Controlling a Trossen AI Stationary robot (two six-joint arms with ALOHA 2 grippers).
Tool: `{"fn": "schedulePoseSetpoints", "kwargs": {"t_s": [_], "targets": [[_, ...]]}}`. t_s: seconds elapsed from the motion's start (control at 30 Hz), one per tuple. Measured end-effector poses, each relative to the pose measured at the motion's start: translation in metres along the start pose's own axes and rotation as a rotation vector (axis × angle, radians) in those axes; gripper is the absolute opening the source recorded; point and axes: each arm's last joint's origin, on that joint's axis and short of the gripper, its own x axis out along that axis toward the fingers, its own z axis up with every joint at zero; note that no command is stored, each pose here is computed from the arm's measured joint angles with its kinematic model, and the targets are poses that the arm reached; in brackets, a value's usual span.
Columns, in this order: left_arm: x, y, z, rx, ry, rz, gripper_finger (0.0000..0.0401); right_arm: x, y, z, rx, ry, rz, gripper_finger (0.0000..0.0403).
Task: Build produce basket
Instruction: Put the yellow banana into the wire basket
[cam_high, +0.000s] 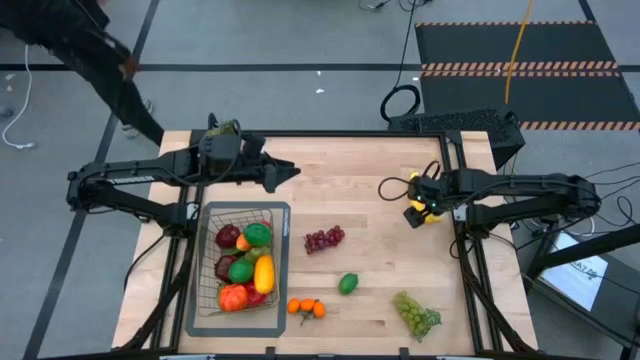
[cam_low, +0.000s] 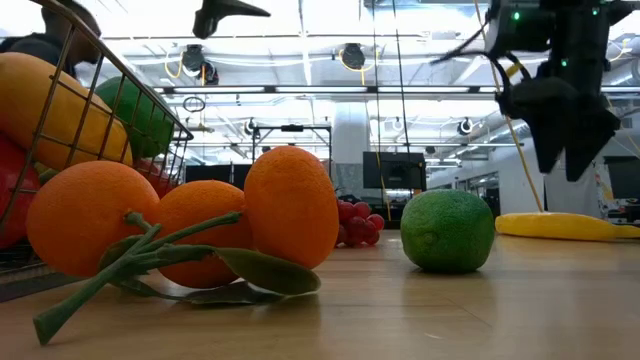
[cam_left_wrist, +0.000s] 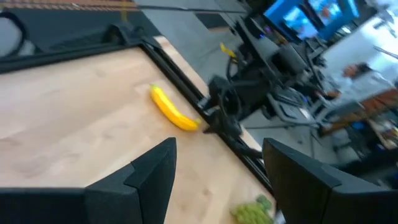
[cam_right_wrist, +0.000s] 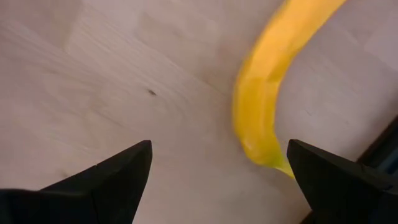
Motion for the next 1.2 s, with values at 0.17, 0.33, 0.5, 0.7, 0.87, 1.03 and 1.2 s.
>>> {"fn": "schedulePoseSetpoints", "kwargs": {"t_s": [0.17, 0.33, 0.5, 0.7, 0.87, 1.03, 1.2], "targets": [[0.000, 0.004, 0.001, -0.017, -0.020, 0.047, 0.0237, 0.017, -0.005, -0.001, -0.032, 0.040, -0.049, 0.0367], [0.000, 0.004, 0.001, -0.052, -0.024, 0.049, 0.0237, 0.036, -0.011, 0.002, -0.070, 0.052, -0.055, 0.0353], [0.000, 0.005, 0.000, -0.065, -0.014, 0.068, 0.0237, 0.054, -0.018, 0.006, -0.091, 0.055, -0.048, 0.0321], [0.000, 0.005, -0.001, -0.097, -0.009, 0.069, 0.0237, 0.069, -0.025, 0.009, -0.116, 0.109, -0.052, 0.0279], [0.000, 0.006, -0.001, -0.101, -0.030, 0.089, 0.0237, 0.072, -0.024, 0.014, -0.129, 0.084, -0.039, 0.0239], [0.000, 0.006, 0.000, -0.122, -0.040, 0.096, 0.0237, 0.072, -0.022, 0.019, -0.115, 0.040, 0.006, 0.0198], [0.000, 0.004, -0.002, -0.120, -0.033, 0.089, 0.0237, 0.072, -0.020, 0.020, -0.119, 0.039, 0.048, 0.0160]]}}
